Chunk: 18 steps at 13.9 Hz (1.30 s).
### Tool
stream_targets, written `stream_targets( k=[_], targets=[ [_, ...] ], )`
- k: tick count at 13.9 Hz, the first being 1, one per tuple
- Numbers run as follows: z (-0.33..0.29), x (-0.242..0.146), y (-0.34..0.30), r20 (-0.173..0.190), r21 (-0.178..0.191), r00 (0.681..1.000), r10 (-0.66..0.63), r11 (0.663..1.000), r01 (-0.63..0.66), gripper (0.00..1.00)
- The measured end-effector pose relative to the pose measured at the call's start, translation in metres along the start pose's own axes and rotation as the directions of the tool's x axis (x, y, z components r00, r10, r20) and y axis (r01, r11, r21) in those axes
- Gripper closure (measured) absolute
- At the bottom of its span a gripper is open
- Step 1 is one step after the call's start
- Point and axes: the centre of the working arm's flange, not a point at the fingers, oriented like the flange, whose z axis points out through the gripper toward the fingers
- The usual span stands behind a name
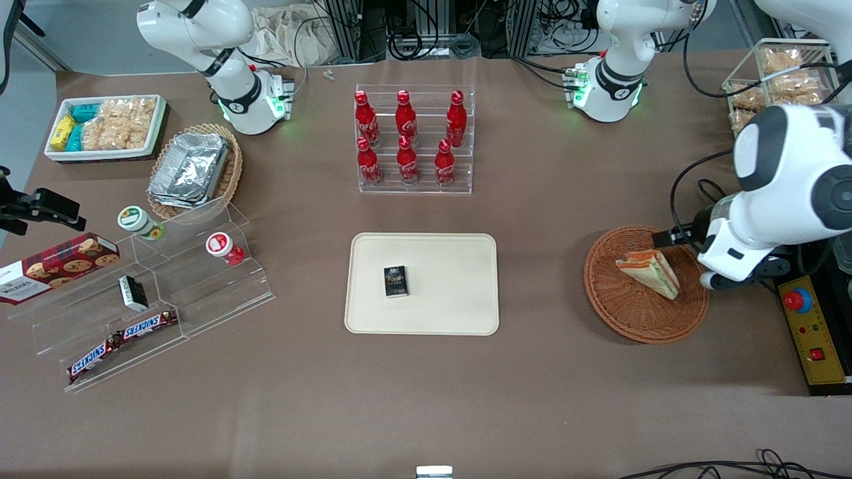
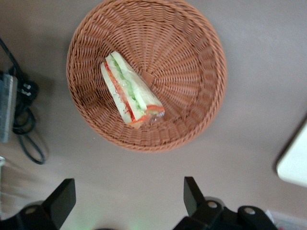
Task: Place sandwich from basket to tray
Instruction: 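Lower the open left gripper over the wrapped sandwich in the basket, then close the left gripper on the sandwich's wrapped edge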
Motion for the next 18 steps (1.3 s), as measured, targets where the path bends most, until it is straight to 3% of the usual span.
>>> stream_targets(
  k=[2,3,7,9,11,13,15,18],
  targets=[
    [0.025,-0.001,-0.003,-0.018,-0.011,0.986,-0.165,0.986,0.165,0.00],
    [0.035,-0.001,-0.005,-0.019,-0.017,0.963,-0.269,0.963,0.269,0.00],
    [0.082,0.008,-0.034,-0.003,-0.033,0.828,-0.561,0.828,0.560,0.00],
    [0.110,0.009,-0.047,0.010,-0.036,0.736,-0.677,0.735,0.677,0.00],
    [0.135,0.010,-0.047,0.018,-0.042,0.643,-0.765,0.642,0.765,0.00],
    [0.150,0.014,-0.045,0.027,-0.042,0.582,-0.812,0.581,0.813,0.00],
    [0.155,0.016,-0.043,0.030,-0.048,0.549,-0.835,0.548,0.835,0.00],
    [0.150,0.019,-0.042,0.029,-0.053,0.536,-0.844,0.534,0.843,0.00]
  ],
)
